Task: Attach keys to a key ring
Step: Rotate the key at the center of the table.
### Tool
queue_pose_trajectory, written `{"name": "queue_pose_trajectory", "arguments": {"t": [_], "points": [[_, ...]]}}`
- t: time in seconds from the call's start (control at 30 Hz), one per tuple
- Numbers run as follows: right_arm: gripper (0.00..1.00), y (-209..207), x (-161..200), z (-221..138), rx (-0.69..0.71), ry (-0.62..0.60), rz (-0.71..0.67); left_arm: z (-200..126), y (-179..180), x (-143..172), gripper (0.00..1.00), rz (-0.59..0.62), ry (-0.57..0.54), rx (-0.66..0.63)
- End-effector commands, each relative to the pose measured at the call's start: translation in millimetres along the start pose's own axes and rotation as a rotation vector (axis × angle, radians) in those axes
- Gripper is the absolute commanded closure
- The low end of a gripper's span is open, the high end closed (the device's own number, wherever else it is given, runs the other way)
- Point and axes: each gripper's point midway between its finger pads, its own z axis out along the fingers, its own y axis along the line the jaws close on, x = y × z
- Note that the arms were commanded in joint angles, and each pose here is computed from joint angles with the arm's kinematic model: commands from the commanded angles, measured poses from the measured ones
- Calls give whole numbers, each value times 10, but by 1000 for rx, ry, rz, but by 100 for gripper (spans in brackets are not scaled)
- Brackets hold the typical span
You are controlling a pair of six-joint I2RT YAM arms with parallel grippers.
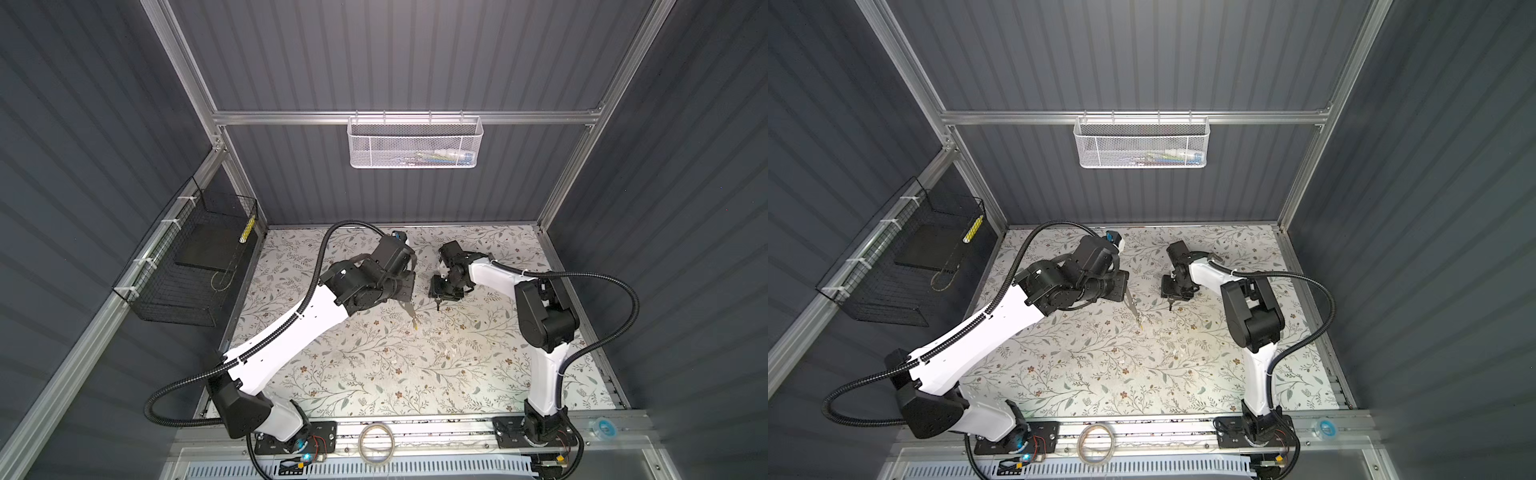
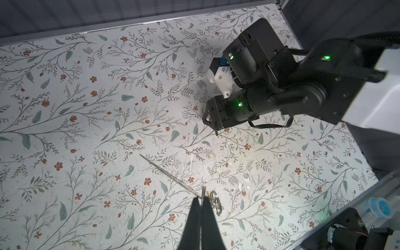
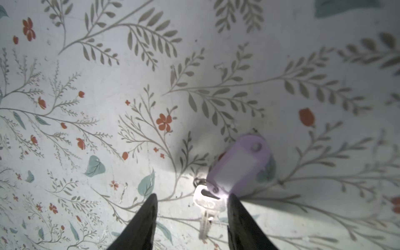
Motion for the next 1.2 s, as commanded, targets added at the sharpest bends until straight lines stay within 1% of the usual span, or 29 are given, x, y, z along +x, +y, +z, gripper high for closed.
{"name": "queue_pose_trajectory", "arguments": {"t": [0.0,0.07,0.23,0.37,0.6,0.7,0.93,1.17], "points": [[48,124,-36,33,-66,29,-19,-91,40,1,100,0,-17,2],[49,192,-83,55,-99,28,-34,-114,39,-3,100,-1,-24,5],[52,211,-142,75,-91,36,-66,-145,61,-4,100,-3,-32,1],[53,92,-154,23,-14,4,-88,-129,63,7,100,-2,-29,0],[53,136,-112,-141,49,-61,-161,-100,46,-9,100,-1,-29,1],[54,147,-94,-116,84,-59,-177,-87,42,-11,100,-1,-29,2],[55,71,-94,7,254,-43,-191,-84,43,2,100,-1,-26,2],[59,82,-42,150,296,-7,-209,-80,56,21,100,-2,-24,1]]}}
